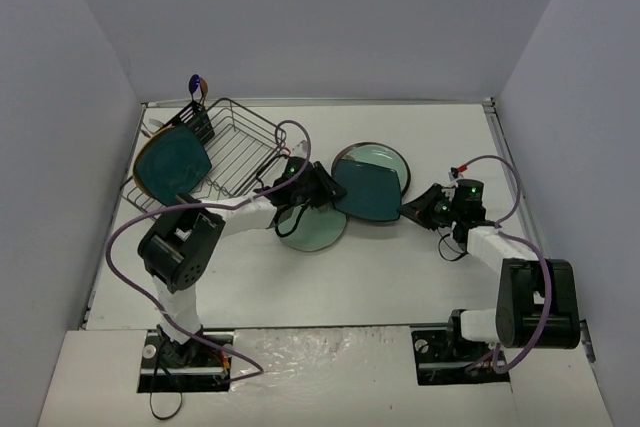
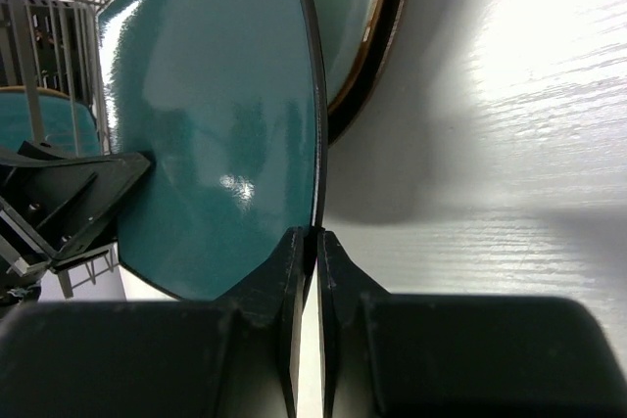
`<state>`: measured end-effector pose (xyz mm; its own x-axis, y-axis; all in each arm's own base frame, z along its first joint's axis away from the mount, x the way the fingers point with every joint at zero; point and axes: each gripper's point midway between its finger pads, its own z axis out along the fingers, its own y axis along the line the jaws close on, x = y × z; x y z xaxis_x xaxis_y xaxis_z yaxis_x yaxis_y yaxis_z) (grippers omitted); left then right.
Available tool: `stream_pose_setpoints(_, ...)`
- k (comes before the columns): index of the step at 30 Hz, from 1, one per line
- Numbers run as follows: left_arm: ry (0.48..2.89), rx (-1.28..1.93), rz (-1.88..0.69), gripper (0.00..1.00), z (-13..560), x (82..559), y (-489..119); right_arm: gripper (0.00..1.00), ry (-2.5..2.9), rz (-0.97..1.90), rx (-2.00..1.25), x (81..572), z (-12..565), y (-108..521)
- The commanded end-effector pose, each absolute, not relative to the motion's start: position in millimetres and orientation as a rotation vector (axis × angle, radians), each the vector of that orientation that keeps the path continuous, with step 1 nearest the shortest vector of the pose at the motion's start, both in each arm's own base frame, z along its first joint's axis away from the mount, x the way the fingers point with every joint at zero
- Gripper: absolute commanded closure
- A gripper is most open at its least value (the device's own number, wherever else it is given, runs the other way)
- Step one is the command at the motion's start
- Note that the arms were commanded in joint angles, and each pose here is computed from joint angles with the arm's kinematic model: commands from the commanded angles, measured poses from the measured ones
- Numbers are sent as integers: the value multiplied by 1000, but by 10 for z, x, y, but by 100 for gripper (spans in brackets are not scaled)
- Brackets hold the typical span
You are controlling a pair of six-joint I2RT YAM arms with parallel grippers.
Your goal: Load the plates into the dish rack
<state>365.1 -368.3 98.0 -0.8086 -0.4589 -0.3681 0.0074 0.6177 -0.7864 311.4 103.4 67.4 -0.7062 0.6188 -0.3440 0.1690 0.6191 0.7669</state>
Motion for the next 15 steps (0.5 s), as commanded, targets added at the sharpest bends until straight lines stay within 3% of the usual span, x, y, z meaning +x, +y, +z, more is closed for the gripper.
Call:
stream_pose_setpoints(1,1909,-162,-1427,89,2390,3545,-3945,100,2075,1143,366,3213,1369,1279)
stream_pose_setpoints(4,1832,-145,-1484,99,2632,3465,-3914,99,2059,1156,345,3206,1463,1294)
stream_pose_setpoints(7,1756,-144,-1537,100,2900,3378,-3851,90,2037,1170,322,3198,1565,1311)
stream_pose_setpoints(11,1715,-122,-1529,100,3158,3304,-3759,58,2012,1169,282,3184,1705,1319)
stream_pose_setpoints(15,1678,-106,-1475,100,3382,3237,-3611,32,1990,1154,255,3188,1821,1312)
